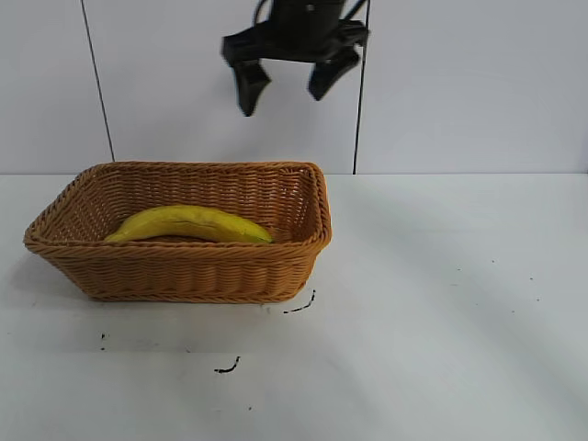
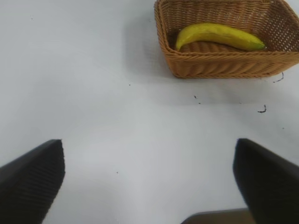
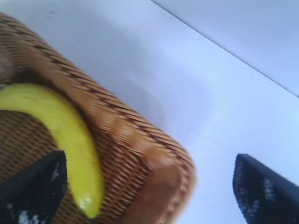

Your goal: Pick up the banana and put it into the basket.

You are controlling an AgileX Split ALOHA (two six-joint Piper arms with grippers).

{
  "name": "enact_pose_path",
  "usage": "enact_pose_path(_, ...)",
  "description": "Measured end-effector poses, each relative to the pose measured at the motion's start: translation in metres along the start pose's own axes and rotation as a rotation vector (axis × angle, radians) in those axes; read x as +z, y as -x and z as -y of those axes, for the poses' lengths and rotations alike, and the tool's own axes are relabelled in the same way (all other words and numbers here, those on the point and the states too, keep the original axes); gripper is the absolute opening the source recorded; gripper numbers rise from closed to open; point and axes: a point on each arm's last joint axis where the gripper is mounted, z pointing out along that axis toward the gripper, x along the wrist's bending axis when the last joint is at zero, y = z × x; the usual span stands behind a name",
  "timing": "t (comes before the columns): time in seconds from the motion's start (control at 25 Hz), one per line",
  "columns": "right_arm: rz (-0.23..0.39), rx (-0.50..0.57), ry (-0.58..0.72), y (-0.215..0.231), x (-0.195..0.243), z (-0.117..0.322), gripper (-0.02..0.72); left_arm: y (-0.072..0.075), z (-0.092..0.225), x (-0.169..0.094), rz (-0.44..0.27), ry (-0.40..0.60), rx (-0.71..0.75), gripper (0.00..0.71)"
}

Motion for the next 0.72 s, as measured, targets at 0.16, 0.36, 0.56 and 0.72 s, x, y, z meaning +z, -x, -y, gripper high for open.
enact_pose_path(0.16,0.076,0.139,-0.049,0.078,-0.003,0.012,0.689,0.0,0.0,0.0,0.0,0.0,0.0,0.695)
enact_pose_path(0.36,0.143,0.274,-0.106,0.151,-0.011,0.034,0.689,0.0,0.0,0.0,0.0,0.0,0.0,0.695)
enact_pose_path(0.56,0.187,0.362,-0.121,0.197,-0.02,0.051,0.689,0.0,0.0,0.0,0.0,0.0,0.0,0.695)
enact_pose_path(0.72,0.2,0.385,-0.122,0.209,-0.025,0.056,0.689,0.0,0.0,0.0,0.0,0.0,0.0,0.695)
